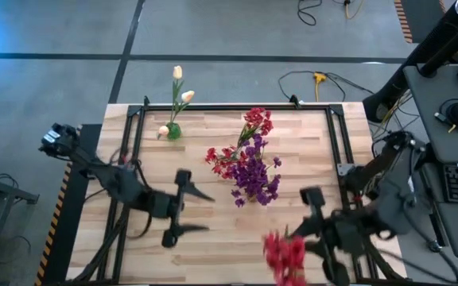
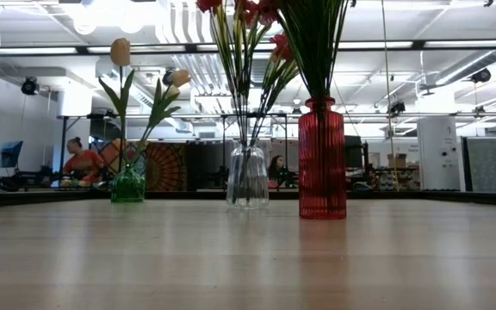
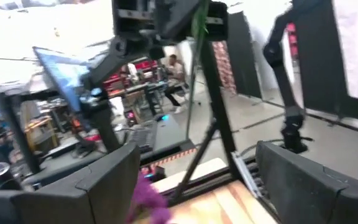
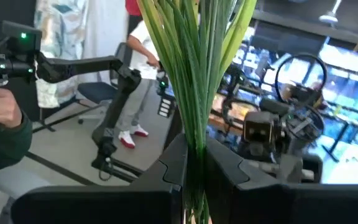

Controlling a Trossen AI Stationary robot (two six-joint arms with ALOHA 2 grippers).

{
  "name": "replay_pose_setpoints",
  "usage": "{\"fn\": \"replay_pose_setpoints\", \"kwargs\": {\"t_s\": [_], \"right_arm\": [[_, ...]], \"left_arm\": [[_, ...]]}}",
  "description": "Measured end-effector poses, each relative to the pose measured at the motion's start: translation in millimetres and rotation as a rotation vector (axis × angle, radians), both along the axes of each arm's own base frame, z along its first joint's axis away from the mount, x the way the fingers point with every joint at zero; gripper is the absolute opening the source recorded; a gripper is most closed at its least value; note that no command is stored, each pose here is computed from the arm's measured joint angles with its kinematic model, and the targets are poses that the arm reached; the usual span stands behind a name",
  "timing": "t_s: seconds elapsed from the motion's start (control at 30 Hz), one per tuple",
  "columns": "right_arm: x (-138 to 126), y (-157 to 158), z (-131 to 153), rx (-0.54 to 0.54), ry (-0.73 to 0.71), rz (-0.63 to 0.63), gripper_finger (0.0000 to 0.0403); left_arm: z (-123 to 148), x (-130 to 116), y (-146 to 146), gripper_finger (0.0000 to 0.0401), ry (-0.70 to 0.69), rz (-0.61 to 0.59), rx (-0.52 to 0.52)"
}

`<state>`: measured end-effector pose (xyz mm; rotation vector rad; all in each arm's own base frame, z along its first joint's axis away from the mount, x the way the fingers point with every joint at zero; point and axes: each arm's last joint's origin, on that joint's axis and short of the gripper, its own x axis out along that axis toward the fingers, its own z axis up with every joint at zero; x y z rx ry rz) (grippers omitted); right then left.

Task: Sort flowers into vase by color
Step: Put the red flowers into the transparent vase

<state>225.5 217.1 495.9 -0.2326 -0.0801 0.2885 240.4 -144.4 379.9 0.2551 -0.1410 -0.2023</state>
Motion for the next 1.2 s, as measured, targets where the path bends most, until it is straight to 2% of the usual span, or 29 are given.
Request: {"fn": "replay_pose_setpoints", "kwargs": {"t_s": [0.13,0.27,0.33,0.53,0.67,0.77,1.07,1.2], "right_arm": [[7,20,-5,0.005,-0.054,0.023,0.0028],[11,25,-1,0.031,-0.13,0.018,0.0028],[15,25,0,0.039,-0.161,0.013,0.0028],[30,27,-5,0.025,-0.205,0.13,0.0028],[36,28,-7,0.013,-0.225,0.147,0.0028],[46,30,-14,0.004,-0.22,0.165,0.0028],[63,23,-19,-0.007,-0.244,0.14,0.0028],[72,18,-22,-0.009,-0.237,0.116,0.0028]], "left_arm": [[1,15,-27,0.0294,0.005,-0.042,0.021],[8,35,-46,0.029,-0.003,-0.053,0.025],[8,45,-53,0.029,0.009,-0.052,0.045],[7,65,-69,0.029,0.006,-0.05,0.057],[5,76,-76,0.029,0.011,-0.035,0.057],[7,82,-78,0.029,0.006,0.011,0.049],[6,85,-81,0.0289,-0.006,0.011,0.048],[8,85,-80,0.0275,-0.027,0.012,0.032]]}}
